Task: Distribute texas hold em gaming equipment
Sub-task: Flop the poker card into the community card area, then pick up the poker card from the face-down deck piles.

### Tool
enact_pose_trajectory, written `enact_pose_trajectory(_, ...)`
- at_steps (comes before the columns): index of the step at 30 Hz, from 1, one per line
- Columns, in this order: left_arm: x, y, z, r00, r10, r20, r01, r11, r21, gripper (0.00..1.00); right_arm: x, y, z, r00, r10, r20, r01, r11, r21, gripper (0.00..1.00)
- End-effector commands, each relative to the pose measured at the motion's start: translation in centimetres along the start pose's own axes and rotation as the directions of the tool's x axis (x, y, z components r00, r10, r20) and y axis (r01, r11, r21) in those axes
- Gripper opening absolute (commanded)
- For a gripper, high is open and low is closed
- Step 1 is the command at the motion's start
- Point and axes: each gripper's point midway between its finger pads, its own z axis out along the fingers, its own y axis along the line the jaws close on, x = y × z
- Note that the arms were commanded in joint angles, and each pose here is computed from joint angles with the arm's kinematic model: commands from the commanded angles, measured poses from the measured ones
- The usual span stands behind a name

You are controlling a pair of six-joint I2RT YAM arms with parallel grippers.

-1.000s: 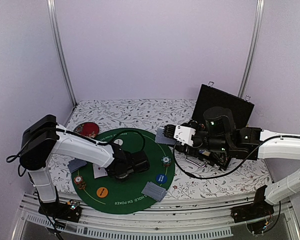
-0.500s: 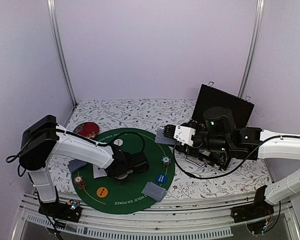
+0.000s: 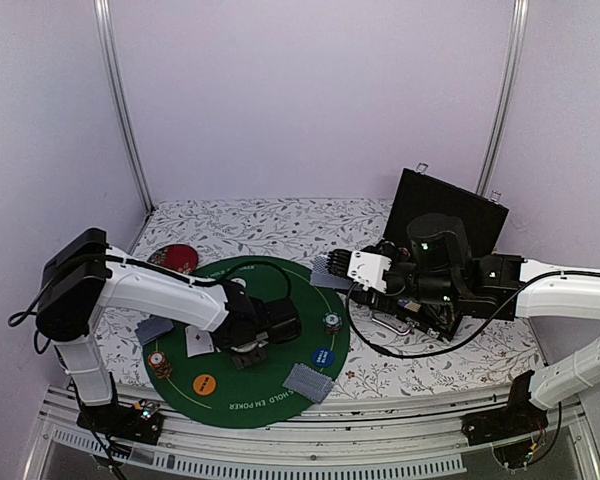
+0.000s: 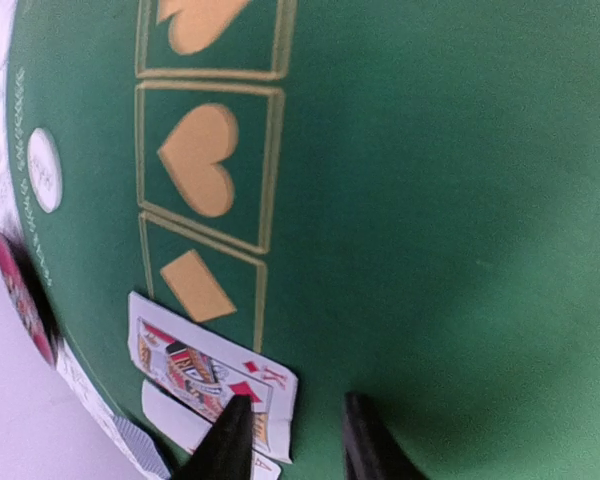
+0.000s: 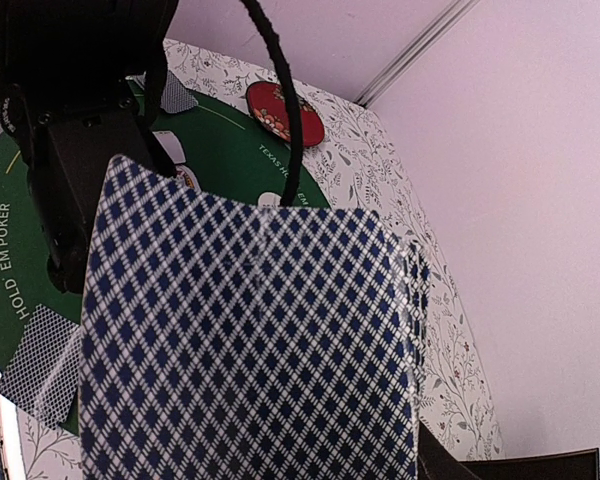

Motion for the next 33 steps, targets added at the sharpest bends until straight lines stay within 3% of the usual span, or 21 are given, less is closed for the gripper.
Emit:
enact_pose_trajectory(1,-1.0,-0.9,-2.8,0.999,-0.013,0.042,0.009,0.996,0.092,0.40,-0.7,-1.0,-1.0,1.000,0.000,0.024,-0.001,0.999,0.038,0.46)
enact_pose_trajectory(9,-3.5,0.6,-8.7,0.968,-0.105,0.226,0.062,0.980,0.189,0.54,-0.7,-1.1,-1.0,1.000,-0.002,0.025,0.001,0.999,0.042,0.46)
enact_pose_trajectory(12,-4.5,1.8,-11.3,0.927,-0.183,0.328,0.107,0.965,0.238,0.63,-0.6,-1.0,-1.0,1.000,-0.001,0.023,0.000,0.999,0.041,0.46)
enact_pose_trajectory(15,-5.2,5.0,-13.1,0.852,-0.349,0.390,0.242,0.924,0.297,0.76,-0.6,-1.1,-1.0,1.000,-0.001,0.024,0.000,0.999,0.041,0.46)
enact_pose_trajectory(17,-5.3,9.2,-13.5,0.754,-0.537,0.379,0.422,0.838,0.347,0.81,-0.7,-1.0,-1.0,1.000,-0.002,0.025,0.001,0.999,0.039,0.46)
enact_pose_trajectory(20,-5.0,14.8,-15.1,0.520,-0.787,0.332,0.619,0.615,0.488,0.87,-0.7,-0.9,-0.9,1.000,-0.003,0.025,0.003,0.999,0.034,0.46)
enact_pose_trajectory(21,-5.8,15.5,-17.0,0.434,-0.845,0.313,0.594,0.530,0.606,0.91,-0.7,-0.9,-0.8,1.000,-0.004,0.024,0.003,0.999,0.033,0.46)
enact_pose_trajectory(23,-8.1,15.7,-22.8,0.288,-0.888,0.359,0.365,0.448,0.816,0.98,-0.6,-0.8,-0.7,1.000,-0.002,0.021,0.002,1.000,0.029,0.46)
enact_pose_trajectory(25,-8.7,15.0,-27.9,0.200,-0.911,0.362,0.119,0.389,0.914,0.98,-0.7,-0.8,-0.7,1.000,0.000,0.021,0.000,1.000,0.029,0.46)
enact_pose_trajectory(27,-9.0,14.2,-30.1,0.201,-0.920,0.335,0.005,0.343,0.939,0.98,-0.7,-0.8,-0.7,1.000,0.001,0.023,-0.001,1.000,0.028,0.46)
enact_pose_trajectory(33,-12.8,9.6,-28.1,0.411,-0.857,0.311,0.057,0.365,0.929,0.98,-0.8,-0.8,-0.6,1.000,0.001,0.027,-0.002,1.000,0.025,0.46)
